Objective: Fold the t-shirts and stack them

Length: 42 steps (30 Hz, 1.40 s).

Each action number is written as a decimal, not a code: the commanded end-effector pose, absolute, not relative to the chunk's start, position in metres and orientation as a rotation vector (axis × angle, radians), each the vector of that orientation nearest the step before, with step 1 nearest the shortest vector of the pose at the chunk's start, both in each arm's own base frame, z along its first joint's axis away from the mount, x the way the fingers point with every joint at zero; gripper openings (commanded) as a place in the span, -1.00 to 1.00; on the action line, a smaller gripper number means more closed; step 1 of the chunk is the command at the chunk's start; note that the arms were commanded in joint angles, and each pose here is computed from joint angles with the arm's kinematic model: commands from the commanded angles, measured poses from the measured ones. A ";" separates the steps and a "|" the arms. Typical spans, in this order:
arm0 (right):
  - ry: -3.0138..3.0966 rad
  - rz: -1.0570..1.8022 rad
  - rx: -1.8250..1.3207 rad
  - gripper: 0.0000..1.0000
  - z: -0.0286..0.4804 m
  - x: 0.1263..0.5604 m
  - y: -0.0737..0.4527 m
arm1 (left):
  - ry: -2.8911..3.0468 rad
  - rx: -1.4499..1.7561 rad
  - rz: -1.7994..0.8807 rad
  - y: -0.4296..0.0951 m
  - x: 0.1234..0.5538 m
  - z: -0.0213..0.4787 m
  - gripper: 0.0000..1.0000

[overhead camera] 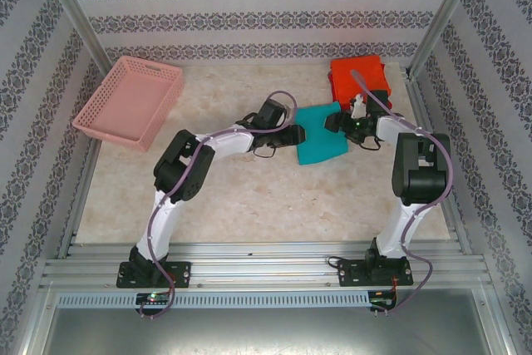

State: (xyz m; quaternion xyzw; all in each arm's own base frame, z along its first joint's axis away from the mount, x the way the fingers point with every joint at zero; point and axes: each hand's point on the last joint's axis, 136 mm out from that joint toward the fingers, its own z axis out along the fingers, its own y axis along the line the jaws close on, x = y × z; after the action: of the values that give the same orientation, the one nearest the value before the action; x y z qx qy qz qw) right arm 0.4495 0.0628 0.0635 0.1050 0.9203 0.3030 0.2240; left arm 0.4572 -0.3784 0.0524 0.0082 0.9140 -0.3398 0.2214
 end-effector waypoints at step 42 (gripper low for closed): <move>2.576 0.720 -0.085 -1.00 0.084 0.465 0.105 | 2.249 0.039 -0.711 -0.305 0.445 0.083 1.00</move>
State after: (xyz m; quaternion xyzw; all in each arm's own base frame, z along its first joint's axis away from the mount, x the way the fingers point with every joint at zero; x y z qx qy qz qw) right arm 0.4548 0.1151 0.0548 0.0181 0.9265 0.3267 0.1858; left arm 0.4301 -0.3249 0.0555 0.0066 0.9048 -0.3071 0.2949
